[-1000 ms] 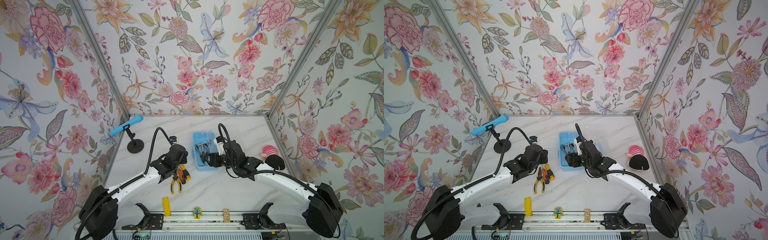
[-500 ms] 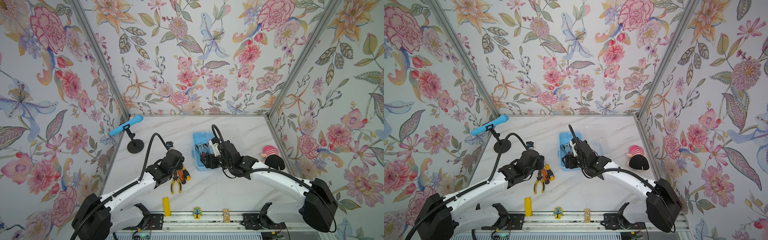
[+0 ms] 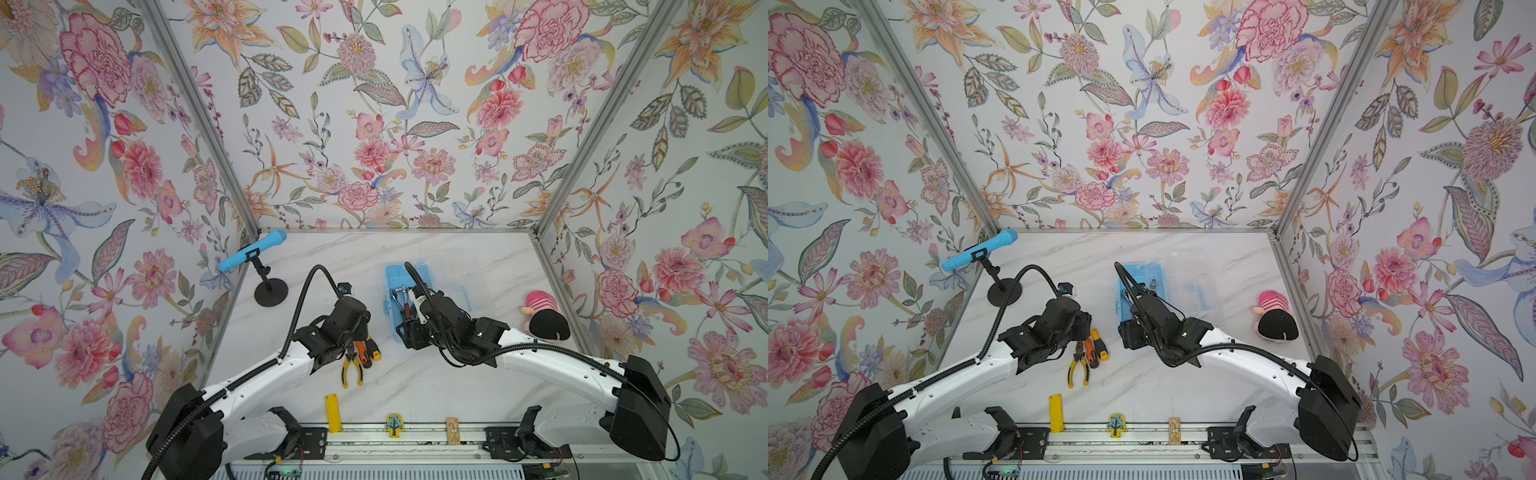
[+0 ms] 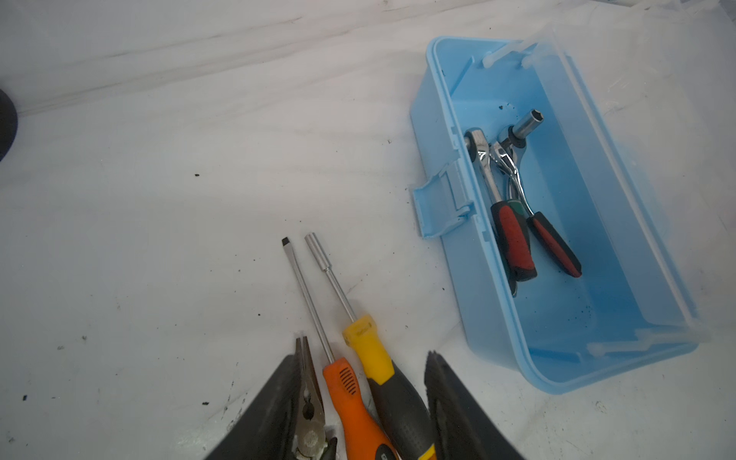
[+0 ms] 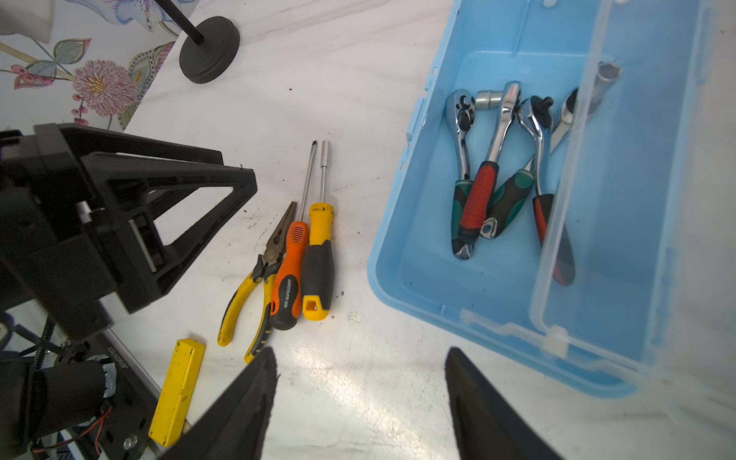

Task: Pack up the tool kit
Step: 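Move the left gripper back and lower it over the yellow-handled pliers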

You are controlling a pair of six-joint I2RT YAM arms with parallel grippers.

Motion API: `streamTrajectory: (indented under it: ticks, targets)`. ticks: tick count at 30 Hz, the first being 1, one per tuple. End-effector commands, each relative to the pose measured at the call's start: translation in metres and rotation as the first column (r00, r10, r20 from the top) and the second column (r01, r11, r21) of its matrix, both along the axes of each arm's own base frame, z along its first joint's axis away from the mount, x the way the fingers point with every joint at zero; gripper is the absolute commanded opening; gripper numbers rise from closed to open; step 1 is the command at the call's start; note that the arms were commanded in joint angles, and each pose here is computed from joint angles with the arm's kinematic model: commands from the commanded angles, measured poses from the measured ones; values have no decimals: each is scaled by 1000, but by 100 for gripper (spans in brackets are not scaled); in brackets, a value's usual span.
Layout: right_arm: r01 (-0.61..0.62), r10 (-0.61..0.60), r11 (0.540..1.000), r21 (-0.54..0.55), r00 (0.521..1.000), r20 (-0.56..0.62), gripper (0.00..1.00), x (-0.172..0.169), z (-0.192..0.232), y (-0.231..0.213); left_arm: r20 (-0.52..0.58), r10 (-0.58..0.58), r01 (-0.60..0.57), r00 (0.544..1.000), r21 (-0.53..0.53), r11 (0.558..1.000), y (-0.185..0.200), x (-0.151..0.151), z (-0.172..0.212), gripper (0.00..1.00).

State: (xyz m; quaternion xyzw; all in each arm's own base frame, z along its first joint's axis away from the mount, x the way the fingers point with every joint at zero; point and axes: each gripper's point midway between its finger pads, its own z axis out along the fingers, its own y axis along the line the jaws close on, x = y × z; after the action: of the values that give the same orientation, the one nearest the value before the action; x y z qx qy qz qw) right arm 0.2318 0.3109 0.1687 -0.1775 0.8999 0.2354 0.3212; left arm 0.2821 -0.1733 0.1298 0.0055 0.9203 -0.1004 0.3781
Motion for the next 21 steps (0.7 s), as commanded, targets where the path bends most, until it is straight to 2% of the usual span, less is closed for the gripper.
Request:
streamTrajectory:
  ticks: [1,8,12,16,21]
  targets:
    - [27,-27,999,-36,1000,-8,68,-6,-12,-8,-49,-11,12,999,28,1000,8,-15,-9,54]
    - [19,-19,1000,-3,1000,-13,68,-11,-17,-6,-119,14,-5,993,83,997,23,-30,-29,55]
    - [5,-5,1000,-5,1000,-19,70,-11,-19,-4,-159,40,-29,987,70,997,34,-47,-43,55]
    - [-11,11,1000,-8,1000,-14,73,-9,-19,-1,-185,55,-53,981,15,998,38,-63,-56,54]
    - [-23,23,1000,3,1000,-15,73,-2,-16,0,-200,53,-51,978,15,999,37,-74,-65,53]
